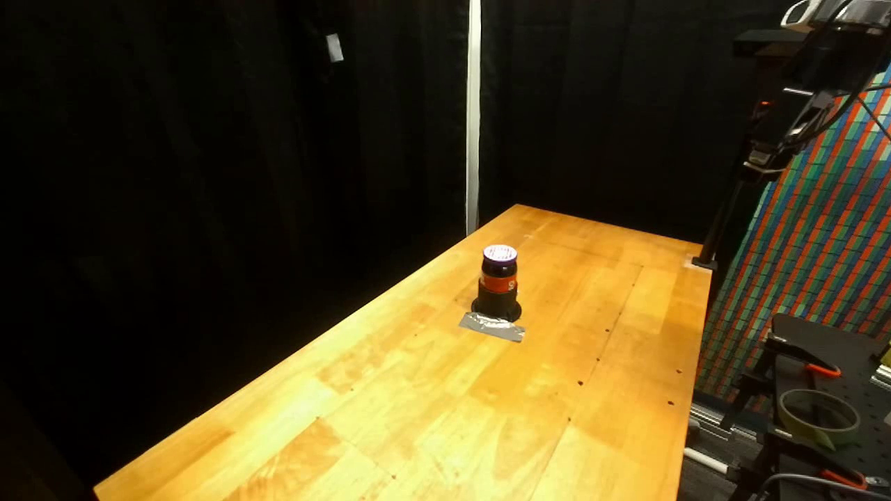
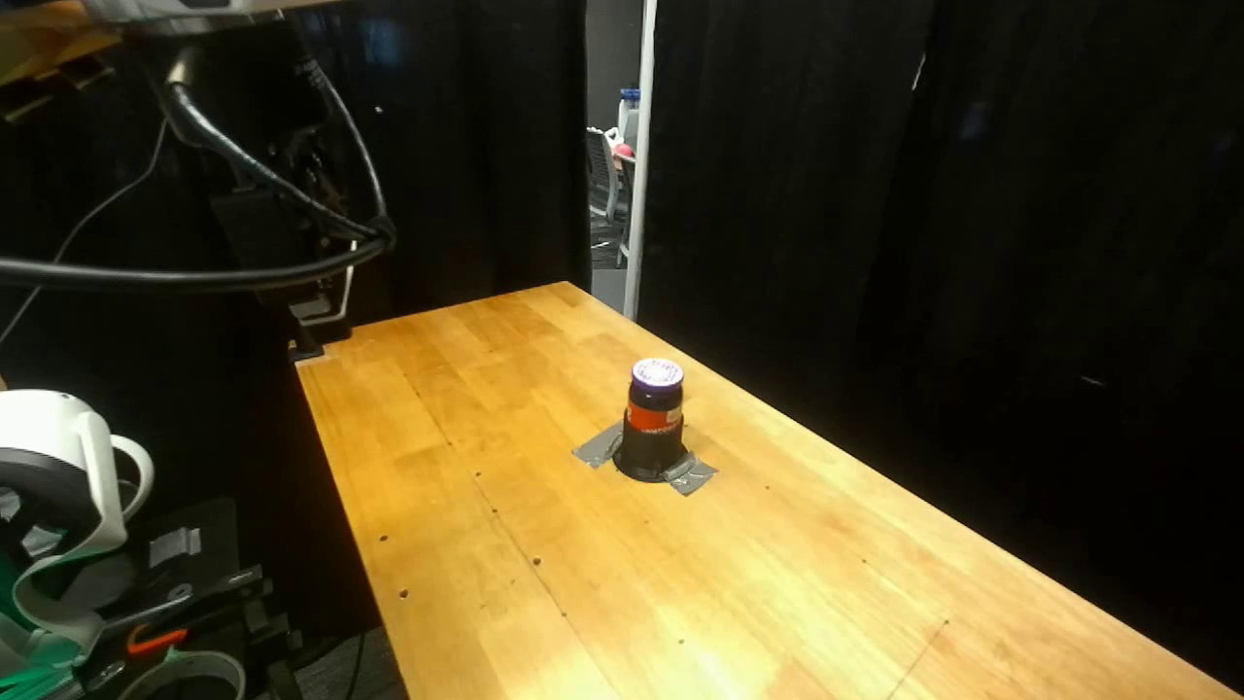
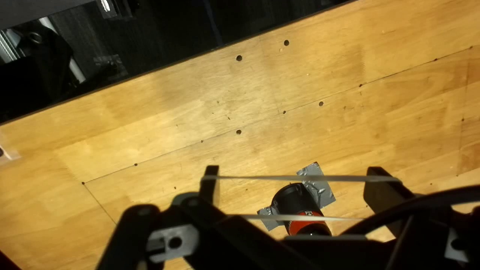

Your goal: Put the rubber band on the cup

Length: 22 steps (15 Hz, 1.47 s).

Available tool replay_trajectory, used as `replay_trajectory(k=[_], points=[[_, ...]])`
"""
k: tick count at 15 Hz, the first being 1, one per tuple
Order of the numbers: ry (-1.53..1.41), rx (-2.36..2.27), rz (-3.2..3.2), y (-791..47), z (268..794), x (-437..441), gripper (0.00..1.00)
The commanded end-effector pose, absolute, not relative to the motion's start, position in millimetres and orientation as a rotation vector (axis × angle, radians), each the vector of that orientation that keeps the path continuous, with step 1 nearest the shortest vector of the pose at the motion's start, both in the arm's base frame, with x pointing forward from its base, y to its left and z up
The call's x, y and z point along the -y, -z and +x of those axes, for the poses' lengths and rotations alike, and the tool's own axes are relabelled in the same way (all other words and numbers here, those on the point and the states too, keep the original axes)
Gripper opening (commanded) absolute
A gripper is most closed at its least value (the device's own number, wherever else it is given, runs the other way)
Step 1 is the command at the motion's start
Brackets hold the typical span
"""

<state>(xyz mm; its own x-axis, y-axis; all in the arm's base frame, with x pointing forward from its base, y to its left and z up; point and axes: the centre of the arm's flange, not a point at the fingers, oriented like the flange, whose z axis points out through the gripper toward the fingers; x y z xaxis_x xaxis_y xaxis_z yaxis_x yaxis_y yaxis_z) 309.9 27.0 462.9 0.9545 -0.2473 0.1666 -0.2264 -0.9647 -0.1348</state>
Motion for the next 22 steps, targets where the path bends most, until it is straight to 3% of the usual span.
replay_trajectory(k=[1,4,10,16,22], points=[[0.277,-0.364,-2.992,-462.9,309.9,-27.0,1.0],[0.243,-0.336,-3.018,-467.4,321.0,-31.1,1.0],[-0.123,0.033,-3.052,-495.8,411.7,-92.6,1.0],[-0.439,0.233,-3.18,-469.2,483.3,-152.7,1.0],[-0.313,0.223,-3.365,-426.3,572.9,-205.6,1.0]])
